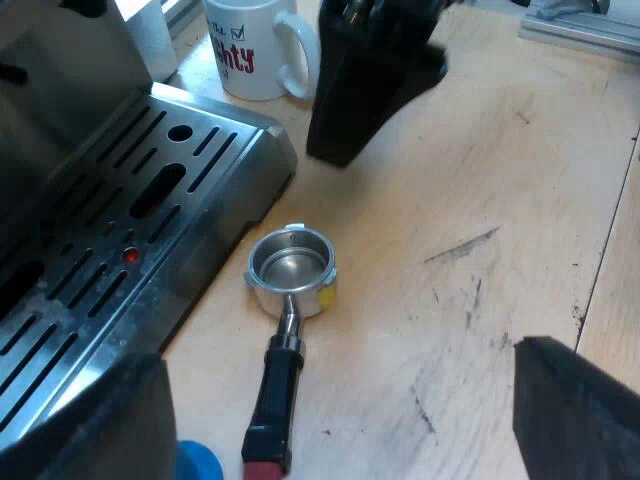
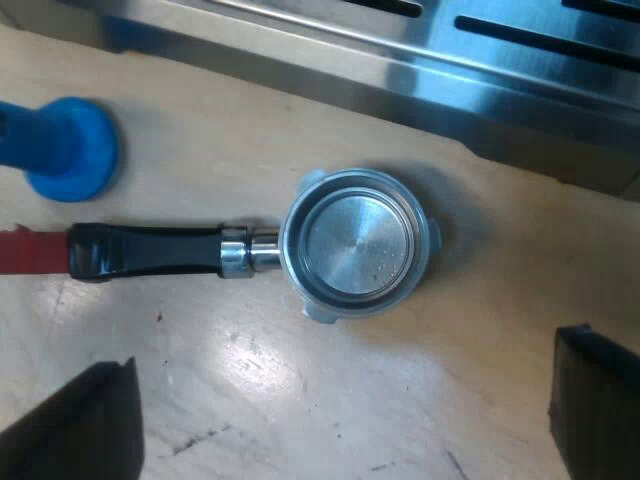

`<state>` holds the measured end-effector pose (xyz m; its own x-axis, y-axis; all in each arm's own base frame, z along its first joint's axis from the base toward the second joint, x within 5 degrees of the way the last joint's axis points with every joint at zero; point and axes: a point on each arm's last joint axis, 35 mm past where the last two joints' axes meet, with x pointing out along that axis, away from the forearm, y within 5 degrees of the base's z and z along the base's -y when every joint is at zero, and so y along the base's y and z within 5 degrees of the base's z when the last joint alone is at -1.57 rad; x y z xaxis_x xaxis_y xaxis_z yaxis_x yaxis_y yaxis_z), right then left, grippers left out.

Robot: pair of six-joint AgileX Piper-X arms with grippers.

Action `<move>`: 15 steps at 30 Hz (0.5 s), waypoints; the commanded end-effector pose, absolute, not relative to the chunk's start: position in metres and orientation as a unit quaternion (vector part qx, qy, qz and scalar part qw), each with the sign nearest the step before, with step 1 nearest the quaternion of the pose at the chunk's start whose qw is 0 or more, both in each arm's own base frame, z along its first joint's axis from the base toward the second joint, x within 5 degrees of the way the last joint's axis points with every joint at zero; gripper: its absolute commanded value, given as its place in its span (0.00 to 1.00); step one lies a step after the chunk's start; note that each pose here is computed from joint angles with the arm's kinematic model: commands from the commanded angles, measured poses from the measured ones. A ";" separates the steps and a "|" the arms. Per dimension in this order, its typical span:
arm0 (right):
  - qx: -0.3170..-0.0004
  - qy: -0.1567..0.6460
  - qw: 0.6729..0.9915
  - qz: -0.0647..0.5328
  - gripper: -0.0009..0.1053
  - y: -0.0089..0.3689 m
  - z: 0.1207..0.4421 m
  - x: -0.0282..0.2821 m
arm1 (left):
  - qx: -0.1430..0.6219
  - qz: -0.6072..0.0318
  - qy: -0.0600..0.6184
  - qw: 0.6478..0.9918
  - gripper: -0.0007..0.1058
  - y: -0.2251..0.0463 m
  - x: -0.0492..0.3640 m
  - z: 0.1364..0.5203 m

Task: Put the handle in the coffee machine

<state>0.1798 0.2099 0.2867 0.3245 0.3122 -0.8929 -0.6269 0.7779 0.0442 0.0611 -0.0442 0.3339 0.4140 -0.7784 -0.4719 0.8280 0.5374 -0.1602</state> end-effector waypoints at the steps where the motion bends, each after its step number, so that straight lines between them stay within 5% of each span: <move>1: -0.163 0.505 0.793 0.299 0.81 0.215 0.278 0.190 | 0.049 -0.474 0.243 0.845 0.68 -0.044 0.060 0.337; 15: -0.160 0.555 0.760 0.298 0.81 0.226 0.224 0.234 | 0.047 -0.474 0.252 0.843 0.68 -0.044 0.062 0.331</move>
<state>0.2302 0.2248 0.2210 0.2014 0.2508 -0.9469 -0.6187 0.7820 0.0756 0.0624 -0.0447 0.3317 0.4147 -0.7787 -0.4708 0.8282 0.5373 -0.1591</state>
